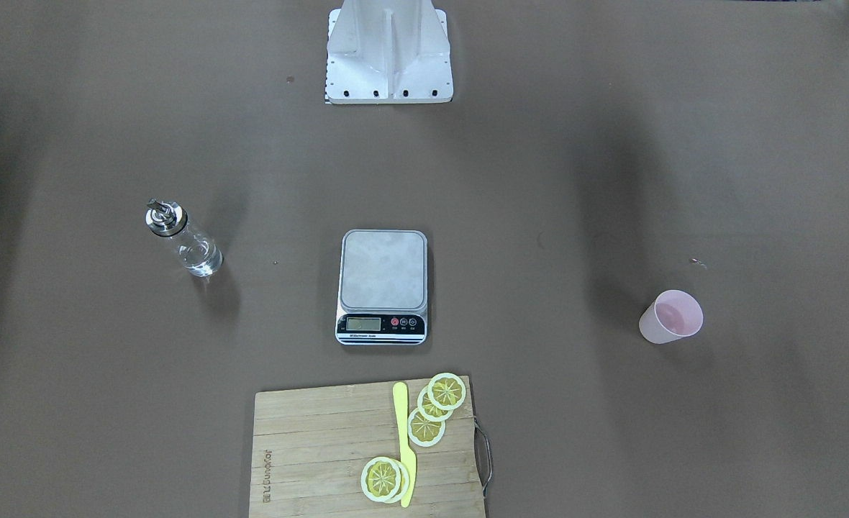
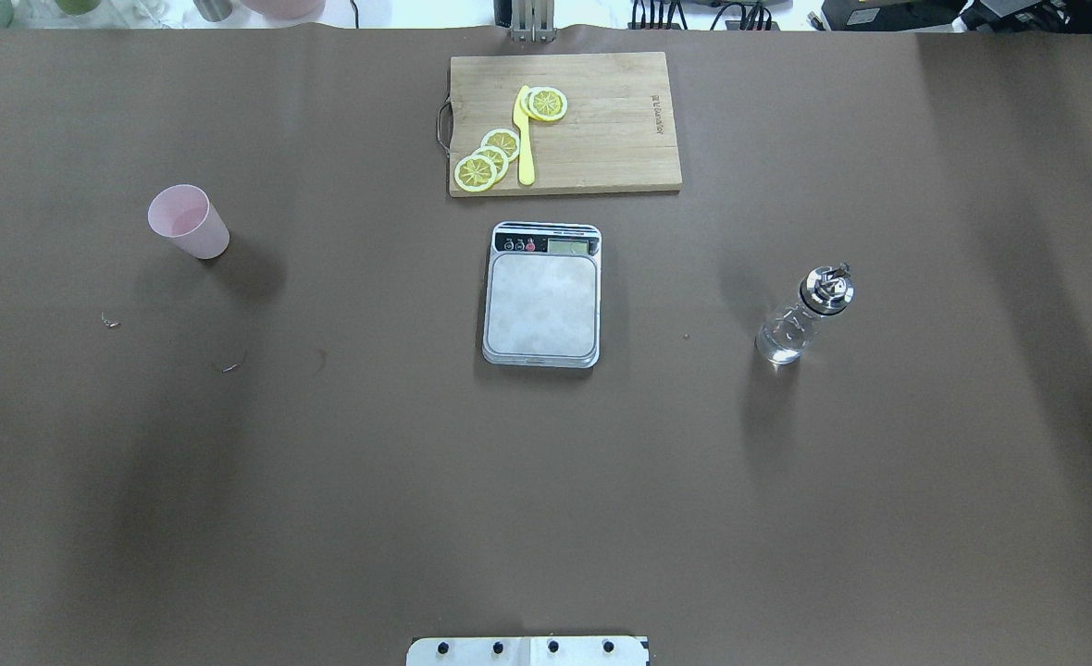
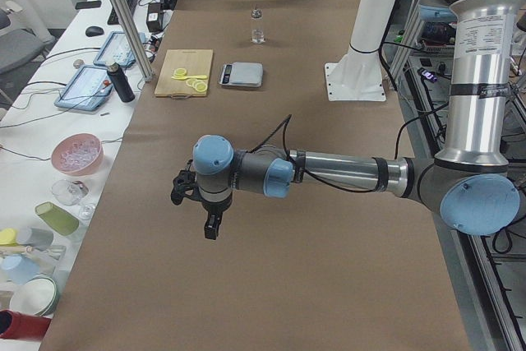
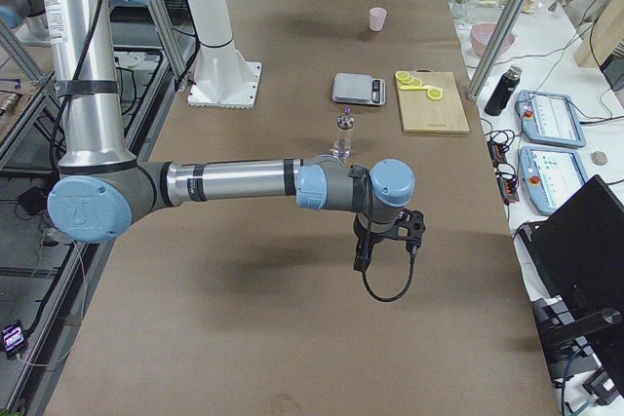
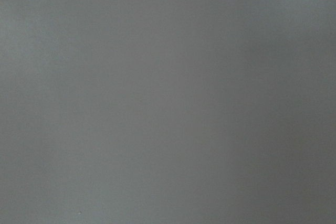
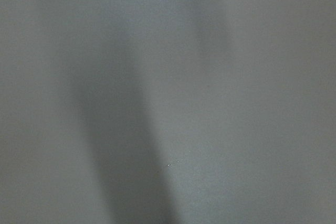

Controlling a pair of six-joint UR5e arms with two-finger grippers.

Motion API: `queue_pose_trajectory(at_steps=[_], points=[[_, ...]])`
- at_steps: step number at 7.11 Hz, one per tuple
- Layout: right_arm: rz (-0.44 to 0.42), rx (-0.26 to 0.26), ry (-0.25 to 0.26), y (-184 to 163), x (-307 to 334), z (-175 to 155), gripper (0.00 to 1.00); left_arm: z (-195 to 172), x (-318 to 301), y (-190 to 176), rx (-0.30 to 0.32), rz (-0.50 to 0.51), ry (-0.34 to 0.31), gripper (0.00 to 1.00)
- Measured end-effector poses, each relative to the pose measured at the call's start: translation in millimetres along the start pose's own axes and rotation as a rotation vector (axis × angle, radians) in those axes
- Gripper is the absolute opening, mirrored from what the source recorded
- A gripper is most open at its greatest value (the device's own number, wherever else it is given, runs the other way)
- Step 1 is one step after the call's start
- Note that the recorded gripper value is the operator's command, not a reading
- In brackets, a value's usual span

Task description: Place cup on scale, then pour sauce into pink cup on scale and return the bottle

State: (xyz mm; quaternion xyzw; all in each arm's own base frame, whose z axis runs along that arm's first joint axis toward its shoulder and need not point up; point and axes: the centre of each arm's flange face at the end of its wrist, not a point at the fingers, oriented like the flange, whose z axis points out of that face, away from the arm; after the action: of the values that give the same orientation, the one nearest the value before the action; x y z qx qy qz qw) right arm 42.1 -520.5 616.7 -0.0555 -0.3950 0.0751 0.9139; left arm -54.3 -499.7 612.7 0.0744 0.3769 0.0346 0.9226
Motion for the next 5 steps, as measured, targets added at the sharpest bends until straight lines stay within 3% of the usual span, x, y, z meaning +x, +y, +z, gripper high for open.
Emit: queue_pose_trajectory(at_steps=[5], points=[[-0.006, 0.005, -0.001, -0.6, -3.1, -2.8, 1.0, -2.7, -8.5, 1.7, 0.006, -0.02, -0.006, 0.99]])
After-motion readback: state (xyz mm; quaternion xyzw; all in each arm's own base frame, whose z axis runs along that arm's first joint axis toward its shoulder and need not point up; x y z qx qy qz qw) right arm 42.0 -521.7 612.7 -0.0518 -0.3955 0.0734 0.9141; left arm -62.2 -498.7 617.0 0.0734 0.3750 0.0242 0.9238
